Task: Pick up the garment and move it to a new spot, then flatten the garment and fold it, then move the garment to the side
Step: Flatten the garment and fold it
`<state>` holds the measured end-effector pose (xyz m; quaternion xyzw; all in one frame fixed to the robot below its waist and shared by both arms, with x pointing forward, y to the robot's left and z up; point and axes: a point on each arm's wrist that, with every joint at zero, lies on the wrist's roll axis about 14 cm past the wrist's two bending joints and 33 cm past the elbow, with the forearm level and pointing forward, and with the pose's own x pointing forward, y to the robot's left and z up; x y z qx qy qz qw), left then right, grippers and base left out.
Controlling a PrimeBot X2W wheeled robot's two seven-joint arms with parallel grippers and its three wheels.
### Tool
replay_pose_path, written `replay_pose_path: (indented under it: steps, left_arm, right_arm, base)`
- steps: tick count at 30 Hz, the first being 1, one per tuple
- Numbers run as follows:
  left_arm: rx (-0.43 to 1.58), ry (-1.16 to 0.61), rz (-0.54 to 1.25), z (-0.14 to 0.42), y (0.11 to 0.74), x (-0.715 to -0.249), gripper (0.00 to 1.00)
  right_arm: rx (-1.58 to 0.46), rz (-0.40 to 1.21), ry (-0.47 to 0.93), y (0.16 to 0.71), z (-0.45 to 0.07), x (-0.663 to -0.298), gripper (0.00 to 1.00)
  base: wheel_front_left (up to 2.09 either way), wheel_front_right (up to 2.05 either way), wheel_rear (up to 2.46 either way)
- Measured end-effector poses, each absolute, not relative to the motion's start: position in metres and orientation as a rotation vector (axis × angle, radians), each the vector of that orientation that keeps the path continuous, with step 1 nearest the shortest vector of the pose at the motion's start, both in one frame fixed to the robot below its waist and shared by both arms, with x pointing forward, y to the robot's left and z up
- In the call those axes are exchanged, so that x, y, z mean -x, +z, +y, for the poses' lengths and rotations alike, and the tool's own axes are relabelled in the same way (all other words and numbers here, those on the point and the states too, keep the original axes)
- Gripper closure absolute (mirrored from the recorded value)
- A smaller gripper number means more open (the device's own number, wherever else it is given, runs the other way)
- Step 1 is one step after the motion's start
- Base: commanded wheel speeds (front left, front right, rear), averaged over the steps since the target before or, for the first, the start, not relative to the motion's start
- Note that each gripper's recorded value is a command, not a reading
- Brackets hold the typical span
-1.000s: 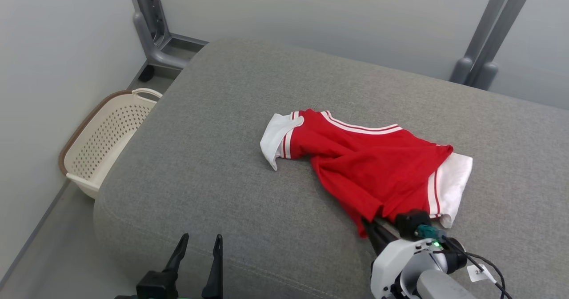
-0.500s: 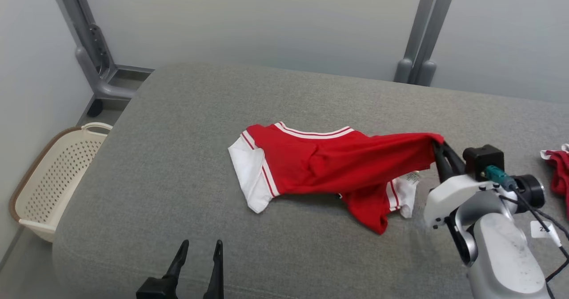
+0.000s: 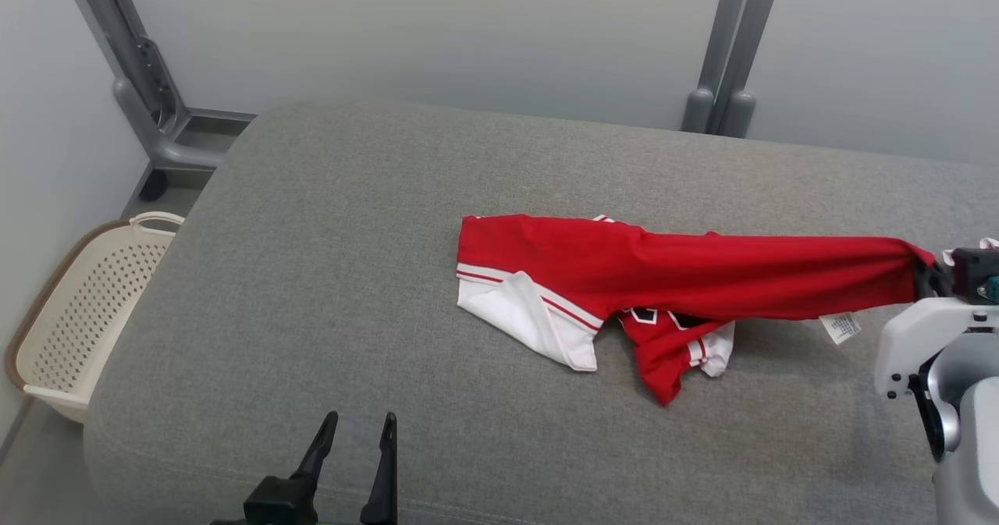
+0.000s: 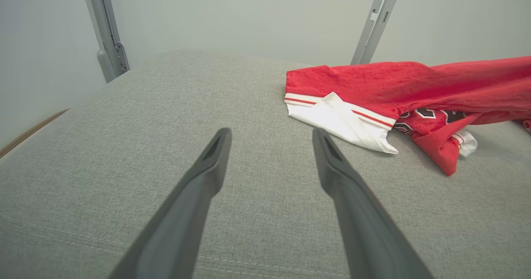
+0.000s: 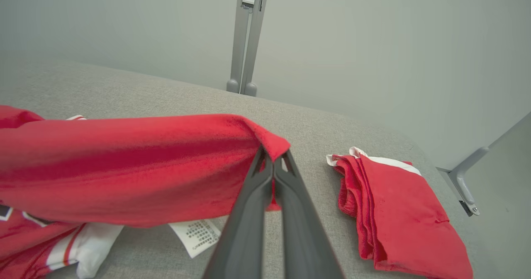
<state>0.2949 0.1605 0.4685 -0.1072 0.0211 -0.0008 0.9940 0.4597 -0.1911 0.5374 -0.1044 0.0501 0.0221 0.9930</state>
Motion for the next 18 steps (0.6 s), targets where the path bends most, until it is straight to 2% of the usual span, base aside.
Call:
replay_pose_path:
  steps: [10, 18]
  left_arm:
    - [0.208, 0.031, 0.030, 0.172, 0.471, -0.292, 0.00]
    - [0.209, 0.040, 0.031, 0.173, 0.471, -0.288, 0.00]
  right_arm:
    - [0.103, 0.288, -0.038, 0.496, -0.209, -0.434, 1.00]
    - [0.051, 0.474, -0.044, 0.460, -0.209, -0.409, 1.00]
  base:
    - [0.00, 0.00, 0.00]
    - [0.00, 0.00, 0.00]
